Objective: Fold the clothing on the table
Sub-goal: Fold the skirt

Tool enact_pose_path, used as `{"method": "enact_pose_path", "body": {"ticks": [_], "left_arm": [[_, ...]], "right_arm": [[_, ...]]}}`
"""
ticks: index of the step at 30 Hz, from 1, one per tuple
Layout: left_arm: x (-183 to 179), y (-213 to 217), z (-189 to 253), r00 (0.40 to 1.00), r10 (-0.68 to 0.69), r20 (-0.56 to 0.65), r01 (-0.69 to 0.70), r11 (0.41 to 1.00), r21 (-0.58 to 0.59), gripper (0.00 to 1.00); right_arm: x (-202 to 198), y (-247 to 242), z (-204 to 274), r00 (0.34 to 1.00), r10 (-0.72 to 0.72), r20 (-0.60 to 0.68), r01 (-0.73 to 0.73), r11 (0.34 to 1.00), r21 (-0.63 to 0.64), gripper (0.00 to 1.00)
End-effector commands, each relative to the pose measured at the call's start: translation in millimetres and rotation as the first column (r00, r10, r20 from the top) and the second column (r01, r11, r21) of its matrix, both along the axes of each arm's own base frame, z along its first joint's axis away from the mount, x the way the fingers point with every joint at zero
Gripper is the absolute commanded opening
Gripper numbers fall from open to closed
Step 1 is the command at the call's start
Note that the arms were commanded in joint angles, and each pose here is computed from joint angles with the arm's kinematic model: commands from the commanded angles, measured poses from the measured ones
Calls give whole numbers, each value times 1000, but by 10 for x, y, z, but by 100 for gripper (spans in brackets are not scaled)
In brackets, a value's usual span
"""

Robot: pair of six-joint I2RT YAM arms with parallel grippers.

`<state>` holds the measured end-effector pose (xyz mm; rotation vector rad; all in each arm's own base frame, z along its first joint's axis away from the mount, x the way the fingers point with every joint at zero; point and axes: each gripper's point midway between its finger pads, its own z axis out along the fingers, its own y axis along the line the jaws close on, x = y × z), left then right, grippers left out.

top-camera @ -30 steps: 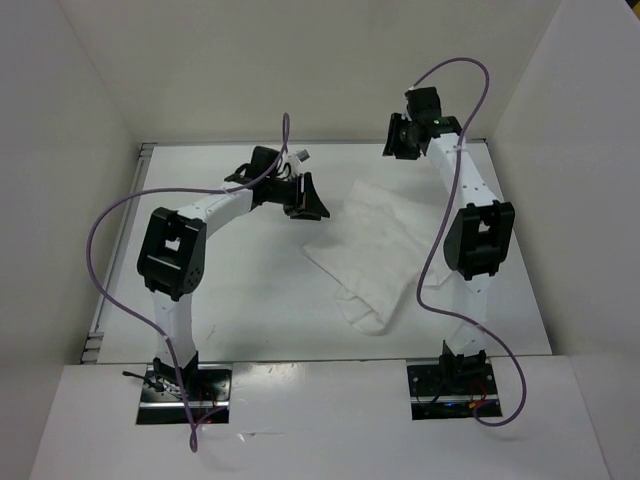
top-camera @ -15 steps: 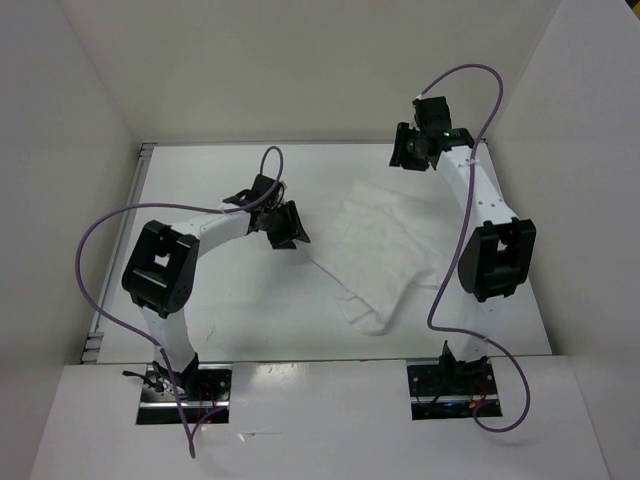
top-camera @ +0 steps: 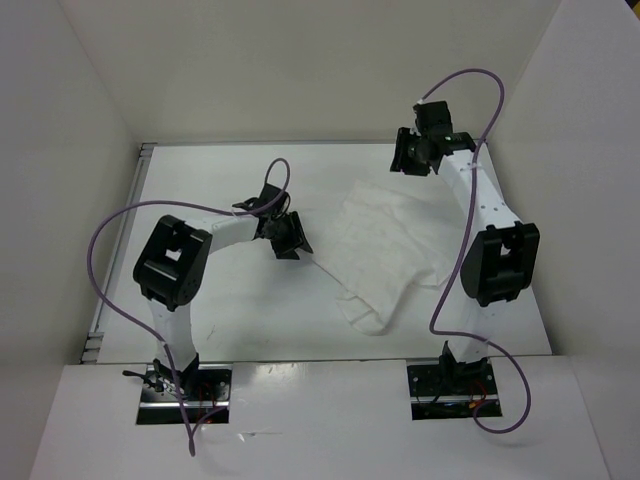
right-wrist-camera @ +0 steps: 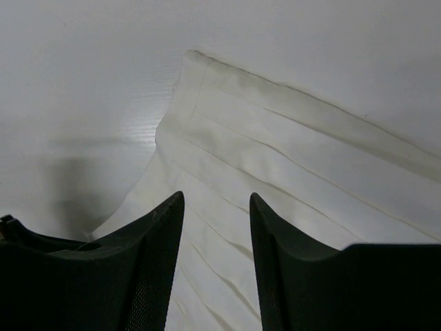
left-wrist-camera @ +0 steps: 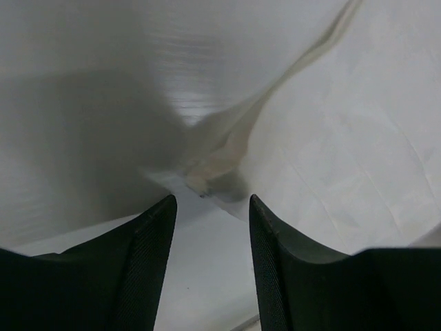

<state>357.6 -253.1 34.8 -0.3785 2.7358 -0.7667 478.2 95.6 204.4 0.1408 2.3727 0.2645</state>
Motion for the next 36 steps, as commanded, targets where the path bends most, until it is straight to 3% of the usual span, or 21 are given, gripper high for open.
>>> {"method": "enact_pose_path", "body": {"ticks": [1,7,12,13,23,31,36], "left_arm": [[-15,-12,-189,999,7,-49,-6,1000,4,56],[-21,-26,-374,996,3,-89,-2,1000,14,49],[120,-89,-445,997,-5,-76,6,1000,12,3],[95,-58,-506,996,-7,-87,10,999,31,0],[889,984,-202,976,196,94,-210,960,184,0],[1600,1062,-26,961,185,205,-221,960,169,0],[1888,1109,-144,961,184,205,-221,960,172,0]], "right_arm": [[-46,-2,352,996,-7,88,6,1000,8,49],[-77,-24,401,996,-13,89,13,1000,2,49],[-112,63,387,997,-2,79,1,1000,7,49],[-108,45,385,997,-9,80,9,1000,1,49],[-361,178,301,998,21,51,-22,999,28,49],[-349,525,-85,980,198,-11,-196,977,81,49],[-159,636,-515,962,260,-84,-256,965,63,48]]}}
